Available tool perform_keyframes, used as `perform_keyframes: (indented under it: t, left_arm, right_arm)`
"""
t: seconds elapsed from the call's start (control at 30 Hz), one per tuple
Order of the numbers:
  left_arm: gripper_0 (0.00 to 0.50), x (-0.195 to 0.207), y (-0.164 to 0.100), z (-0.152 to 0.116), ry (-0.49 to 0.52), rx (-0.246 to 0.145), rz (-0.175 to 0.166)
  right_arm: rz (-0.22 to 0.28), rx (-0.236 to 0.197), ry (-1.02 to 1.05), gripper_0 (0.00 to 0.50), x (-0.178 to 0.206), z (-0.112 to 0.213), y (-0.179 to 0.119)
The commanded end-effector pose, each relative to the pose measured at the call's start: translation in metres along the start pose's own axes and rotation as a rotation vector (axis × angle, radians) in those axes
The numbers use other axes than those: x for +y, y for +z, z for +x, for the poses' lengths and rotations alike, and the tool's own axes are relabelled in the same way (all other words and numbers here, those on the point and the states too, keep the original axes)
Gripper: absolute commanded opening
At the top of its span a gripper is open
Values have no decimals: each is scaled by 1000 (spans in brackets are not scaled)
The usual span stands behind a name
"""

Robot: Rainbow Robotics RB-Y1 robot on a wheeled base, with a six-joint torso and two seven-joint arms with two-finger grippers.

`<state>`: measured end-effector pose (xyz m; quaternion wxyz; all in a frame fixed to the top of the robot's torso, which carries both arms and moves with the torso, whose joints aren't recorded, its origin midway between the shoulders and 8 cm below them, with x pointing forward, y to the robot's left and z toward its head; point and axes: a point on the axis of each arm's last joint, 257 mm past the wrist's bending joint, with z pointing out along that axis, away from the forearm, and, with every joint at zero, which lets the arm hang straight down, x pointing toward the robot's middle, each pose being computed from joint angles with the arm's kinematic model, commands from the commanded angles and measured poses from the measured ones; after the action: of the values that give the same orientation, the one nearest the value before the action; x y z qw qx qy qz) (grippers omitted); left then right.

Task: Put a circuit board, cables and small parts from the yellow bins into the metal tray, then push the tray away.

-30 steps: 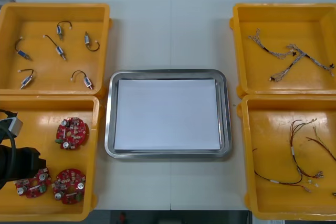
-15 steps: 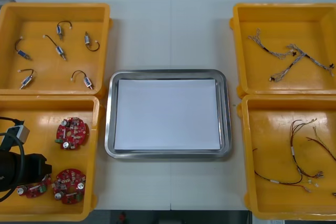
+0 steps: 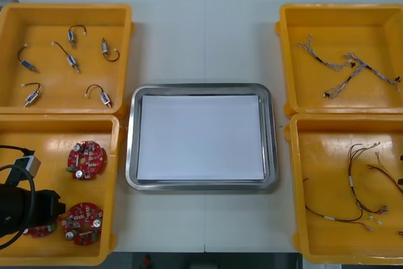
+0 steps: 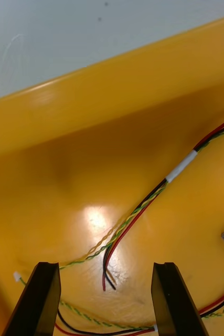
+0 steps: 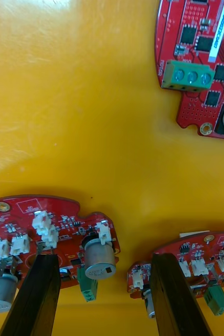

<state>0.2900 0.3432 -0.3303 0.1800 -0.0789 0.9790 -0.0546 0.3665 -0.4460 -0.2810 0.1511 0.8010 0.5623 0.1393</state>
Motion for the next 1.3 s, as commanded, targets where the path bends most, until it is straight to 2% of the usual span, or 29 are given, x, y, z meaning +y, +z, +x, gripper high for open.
perform_keyframes:
  t: [0.03, 0.57, 0.87, 0.9, 1.0, 1.03, 1.07, 1.3]
  left_arm:
    - [500, -4, 8, 22, 17, 33, 8]
    - [500, -2, 17, 26, -1, 33, 4]
    - [500, 0, 20, 25, -5, 26, 2]
    - [456, 1, 20, 24, -4, 25, 0]
    - [228, 0, 20, 23, -1, 22, 2]
    - [80, 0, 20, 23, -1, 20, 2]
    - [4, 0, 20, 23, -1, 22, 2]
    - [0, -1, 19, 20, 4, 12, 5]
  right_arm:
    - [17, -2, 38, 500, -22, -5, 12]
    - [-28, 25, 69, 500, -25, -4, 39]
    - [-11, 19, 82, 500, -31, -9, 44]
    - [-7, 17, 80, 500, -32, -9, 46]
    - [0, 10, 75, 500, -35, -9, 49]
    - [3, 8, 75, 500, -36, -9, 49]
    - [4, 9, 75, 500, -37, -9, 50]
    - [17, 7, 71, 500, -43, -9, 52]
